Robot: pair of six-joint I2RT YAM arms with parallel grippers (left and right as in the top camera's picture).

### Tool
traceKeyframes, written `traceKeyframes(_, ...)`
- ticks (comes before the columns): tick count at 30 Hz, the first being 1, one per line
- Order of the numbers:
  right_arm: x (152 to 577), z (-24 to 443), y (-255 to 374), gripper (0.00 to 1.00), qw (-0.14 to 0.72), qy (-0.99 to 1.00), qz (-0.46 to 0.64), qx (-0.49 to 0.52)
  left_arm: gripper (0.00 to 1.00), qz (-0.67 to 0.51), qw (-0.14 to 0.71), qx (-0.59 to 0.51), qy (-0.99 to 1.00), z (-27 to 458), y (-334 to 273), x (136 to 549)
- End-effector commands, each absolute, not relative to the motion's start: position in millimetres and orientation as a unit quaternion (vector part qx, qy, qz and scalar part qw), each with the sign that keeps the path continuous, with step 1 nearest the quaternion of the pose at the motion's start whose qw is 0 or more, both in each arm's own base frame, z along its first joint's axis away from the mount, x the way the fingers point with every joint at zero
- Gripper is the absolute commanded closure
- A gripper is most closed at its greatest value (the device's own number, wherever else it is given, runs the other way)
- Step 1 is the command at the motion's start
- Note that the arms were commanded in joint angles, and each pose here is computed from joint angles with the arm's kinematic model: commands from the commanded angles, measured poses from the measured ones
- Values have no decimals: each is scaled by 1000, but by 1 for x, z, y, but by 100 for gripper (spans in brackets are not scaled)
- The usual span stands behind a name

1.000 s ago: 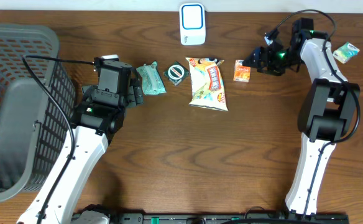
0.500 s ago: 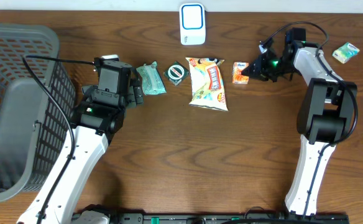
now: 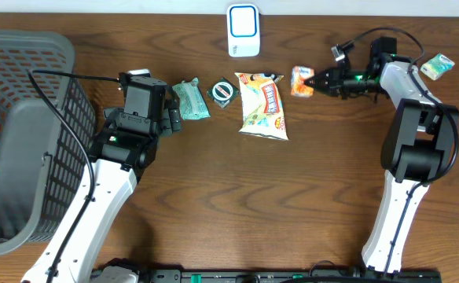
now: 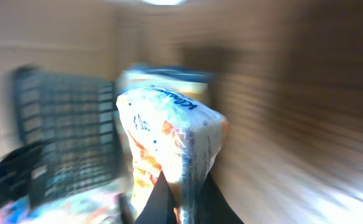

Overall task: Scan the item barcode
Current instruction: 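Grasp the orange Kleenex pack with the right gripper, then lift the orange Kleenex pack toward the scanner with right gripper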

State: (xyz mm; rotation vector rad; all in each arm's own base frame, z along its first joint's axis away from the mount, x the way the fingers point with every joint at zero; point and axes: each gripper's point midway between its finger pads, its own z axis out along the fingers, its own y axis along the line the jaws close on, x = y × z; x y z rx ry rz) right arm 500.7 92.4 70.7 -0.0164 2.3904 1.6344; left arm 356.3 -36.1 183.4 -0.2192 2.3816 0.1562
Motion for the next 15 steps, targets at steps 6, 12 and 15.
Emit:
traceKeyframes(6,485,151,130,99,150,704,688,-89,2,70,370,-84,923,188,-32,357)
traceKeyframes(12,476,152,163,99,136,699,691,-121,2,70,370,-84,923,188,-32,357)
traceKeyframes(15,470,154,181,99,130,695,692,-143,2,70,370,-84,923,188,-32,357)
